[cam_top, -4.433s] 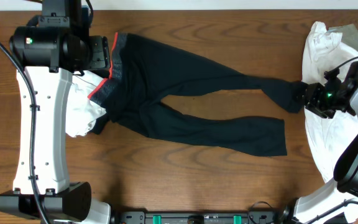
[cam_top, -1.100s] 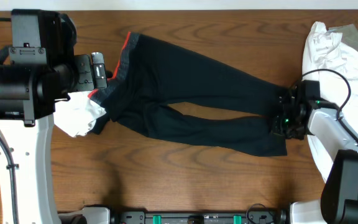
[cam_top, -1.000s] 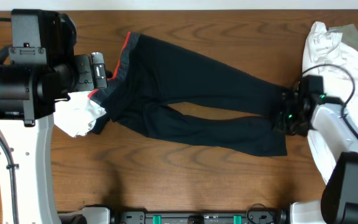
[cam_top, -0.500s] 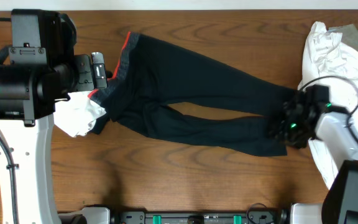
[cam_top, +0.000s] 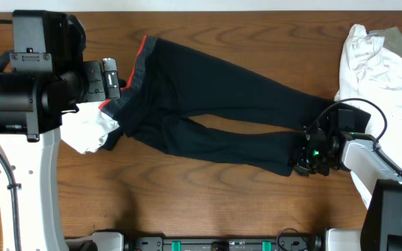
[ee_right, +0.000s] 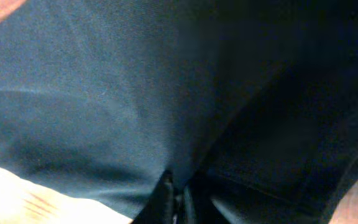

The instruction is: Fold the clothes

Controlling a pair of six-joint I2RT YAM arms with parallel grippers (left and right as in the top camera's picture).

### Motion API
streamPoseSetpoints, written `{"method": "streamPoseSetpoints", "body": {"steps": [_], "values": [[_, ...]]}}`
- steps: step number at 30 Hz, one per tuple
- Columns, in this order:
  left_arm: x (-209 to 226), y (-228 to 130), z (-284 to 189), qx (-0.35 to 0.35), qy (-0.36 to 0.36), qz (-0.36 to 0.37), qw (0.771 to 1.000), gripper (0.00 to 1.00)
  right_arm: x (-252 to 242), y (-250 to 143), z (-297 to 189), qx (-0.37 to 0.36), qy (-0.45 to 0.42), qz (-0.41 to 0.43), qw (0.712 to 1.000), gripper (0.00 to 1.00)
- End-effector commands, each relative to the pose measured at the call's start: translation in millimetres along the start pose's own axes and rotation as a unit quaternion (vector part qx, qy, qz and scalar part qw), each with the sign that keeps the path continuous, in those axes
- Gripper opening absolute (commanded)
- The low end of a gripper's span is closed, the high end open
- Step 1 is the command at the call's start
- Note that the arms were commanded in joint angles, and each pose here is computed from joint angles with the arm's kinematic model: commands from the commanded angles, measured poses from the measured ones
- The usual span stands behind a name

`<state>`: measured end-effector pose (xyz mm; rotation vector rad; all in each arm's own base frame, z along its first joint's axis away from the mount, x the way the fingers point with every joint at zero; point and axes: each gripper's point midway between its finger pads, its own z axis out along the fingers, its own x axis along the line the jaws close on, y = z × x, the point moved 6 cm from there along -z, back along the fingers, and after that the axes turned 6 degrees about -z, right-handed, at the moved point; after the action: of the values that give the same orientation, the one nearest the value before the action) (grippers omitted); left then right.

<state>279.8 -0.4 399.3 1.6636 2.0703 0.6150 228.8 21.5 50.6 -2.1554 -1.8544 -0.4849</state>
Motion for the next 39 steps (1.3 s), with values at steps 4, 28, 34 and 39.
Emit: {"method": "streamPoseSetpoints", "body": {"steps": [4,28,34,39], "values": [[-0.7,1.1,2.1,0.002,0.001,-0.002,1.000,1.00,2.6,1.2,-13.2,0.017,-0.006,-0.003,1.000,0.01],[-1.2,-5.6,19.7,0.051,0.012,0.002,0.999,0.99,-57.1,-3.0,-145.8,-0.058,-0.371,0.197,0.906,0.06],[0.6,-19.0,28.3,0.090,0.022,-0.017,0.996,0.99,-65.6,-3.3,-149.5,-0.067,-0.367,0.223,0.901,0.10],[-8.4,-47.7,57.6,0.172,-0.011,-0.017,0.985,1.00,-61.7,2.8,-145.0,-0.078,-0.329,0.225,0.914,0.54]]}}
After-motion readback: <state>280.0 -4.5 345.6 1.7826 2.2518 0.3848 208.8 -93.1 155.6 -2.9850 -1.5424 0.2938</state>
